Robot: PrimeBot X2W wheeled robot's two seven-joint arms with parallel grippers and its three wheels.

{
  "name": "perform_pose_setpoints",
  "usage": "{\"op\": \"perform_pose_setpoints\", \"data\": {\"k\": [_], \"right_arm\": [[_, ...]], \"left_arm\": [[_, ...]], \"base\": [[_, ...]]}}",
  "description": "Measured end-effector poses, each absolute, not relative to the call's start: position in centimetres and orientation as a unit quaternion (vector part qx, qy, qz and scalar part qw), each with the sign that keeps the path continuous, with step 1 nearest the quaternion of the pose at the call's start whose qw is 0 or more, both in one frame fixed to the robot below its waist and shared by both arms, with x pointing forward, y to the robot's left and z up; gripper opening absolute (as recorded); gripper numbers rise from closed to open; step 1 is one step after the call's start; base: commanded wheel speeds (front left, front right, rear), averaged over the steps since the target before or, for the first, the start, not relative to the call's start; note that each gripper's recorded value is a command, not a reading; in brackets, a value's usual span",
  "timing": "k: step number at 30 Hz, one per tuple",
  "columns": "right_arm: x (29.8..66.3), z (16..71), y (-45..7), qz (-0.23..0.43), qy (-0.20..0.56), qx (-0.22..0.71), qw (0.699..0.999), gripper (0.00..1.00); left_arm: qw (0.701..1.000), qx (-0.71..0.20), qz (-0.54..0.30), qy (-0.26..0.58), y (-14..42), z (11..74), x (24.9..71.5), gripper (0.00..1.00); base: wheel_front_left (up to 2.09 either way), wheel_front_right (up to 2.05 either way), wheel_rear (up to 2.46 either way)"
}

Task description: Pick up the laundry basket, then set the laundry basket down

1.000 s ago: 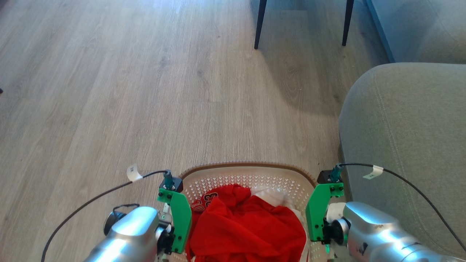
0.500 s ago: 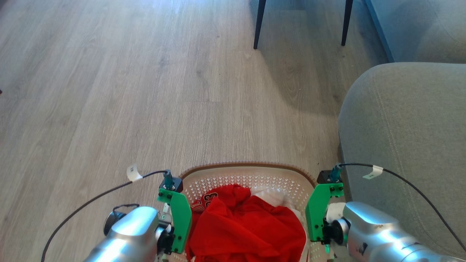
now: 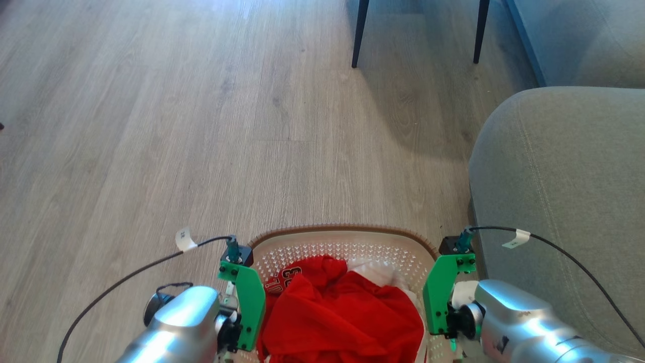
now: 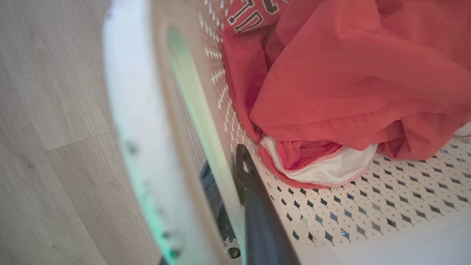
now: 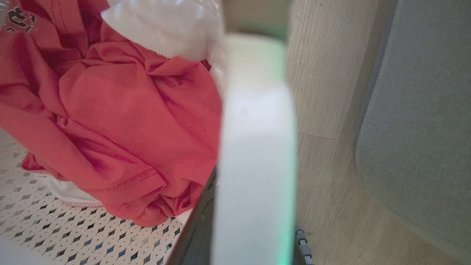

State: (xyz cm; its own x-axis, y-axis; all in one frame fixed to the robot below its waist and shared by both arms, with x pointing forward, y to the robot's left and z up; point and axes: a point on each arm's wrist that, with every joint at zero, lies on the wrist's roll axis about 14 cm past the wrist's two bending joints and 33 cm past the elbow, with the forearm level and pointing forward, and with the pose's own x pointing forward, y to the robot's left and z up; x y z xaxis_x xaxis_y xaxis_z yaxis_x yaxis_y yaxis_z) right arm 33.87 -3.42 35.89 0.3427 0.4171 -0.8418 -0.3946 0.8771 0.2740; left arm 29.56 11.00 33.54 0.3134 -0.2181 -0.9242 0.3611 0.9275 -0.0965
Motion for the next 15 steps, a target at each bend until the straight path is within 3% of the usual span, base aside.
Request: {"op": "perform_pose_setpoints", "data": {"k": [15], "right_arm": [[33.75, 34.95, -3.53, 0.246, 0.529, 0.015, 0.812, 0.0]], "left_arm": [[0.8, 0.061, -0.182, 0.568, 10.86, 32.81, 29.43, 0.0]], "base": [[0.0, 0.0, 0.0]]}}
